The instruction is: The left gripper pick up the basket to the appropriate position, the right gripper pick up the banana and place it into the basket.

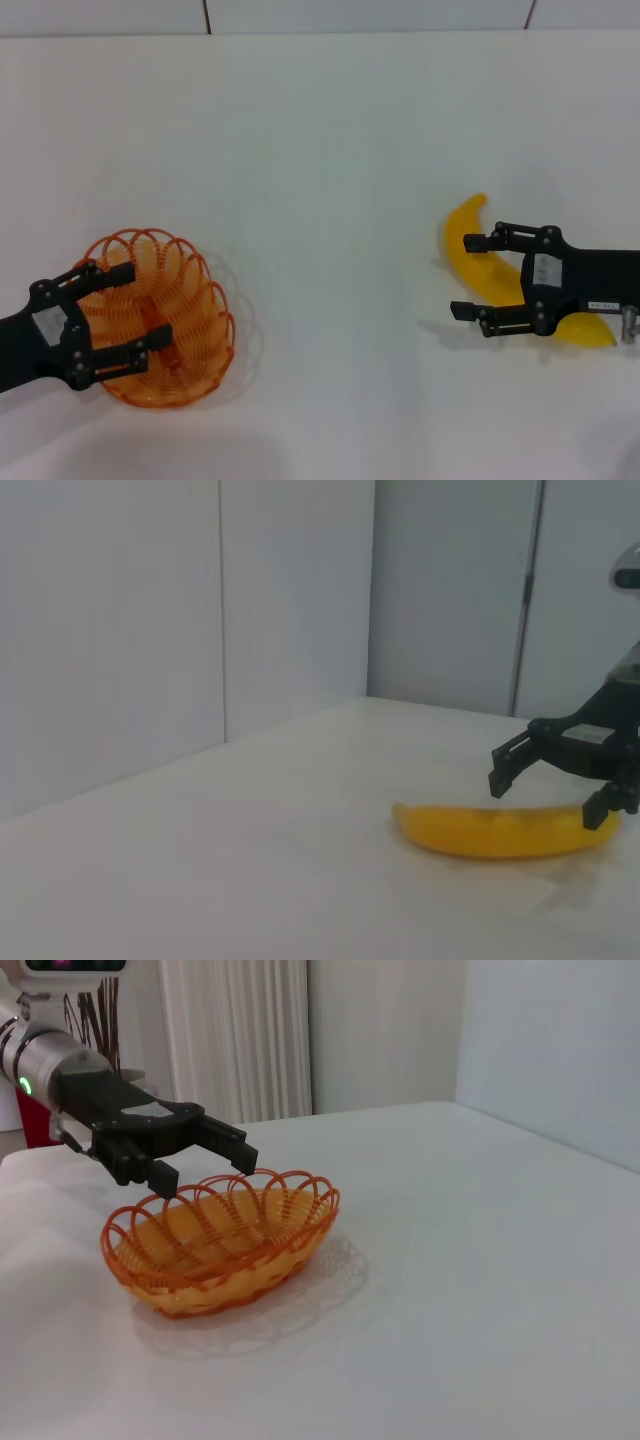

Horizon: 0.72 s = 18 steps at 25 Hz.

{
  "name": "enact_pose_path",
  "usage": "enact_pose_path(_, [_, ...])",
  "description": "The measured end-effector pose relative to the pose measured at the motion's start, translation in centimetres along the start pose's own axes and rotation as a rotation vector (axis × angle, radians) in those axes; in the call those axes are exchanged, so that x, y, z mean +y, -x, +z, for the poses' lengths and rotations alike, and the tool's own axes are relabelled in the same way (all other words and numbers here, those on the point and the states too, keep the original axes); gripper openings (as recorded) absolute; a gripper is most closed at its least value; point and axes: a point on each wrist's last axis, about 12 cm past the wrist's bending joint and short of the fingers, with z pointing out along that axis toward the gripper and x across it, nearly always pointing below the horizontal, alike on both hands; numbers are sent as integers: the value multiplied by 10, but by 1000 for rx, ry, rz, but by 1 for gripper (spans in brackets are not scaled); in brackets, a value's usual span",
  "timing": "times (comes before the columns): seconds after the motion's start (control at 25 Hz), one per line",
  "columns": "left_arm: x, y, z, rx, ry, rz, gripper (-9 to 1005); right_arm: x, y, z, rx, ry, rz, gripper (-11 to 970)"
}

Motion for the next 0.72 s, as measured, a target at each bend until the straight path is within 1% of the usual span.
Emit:
enact_pose_path(0.52, [3,5,6,-10,-11,22,903,-2,5,7,-12,7,-15,881])
enact_pose_path(0.68, [6,7,7,-22,0,6,903,-2,6,7,-14,8,-17,880])
enact_pose_path(0.72, [18,17,3,-53,47,-61,903,-2,6,8,-14,8,-16,880])
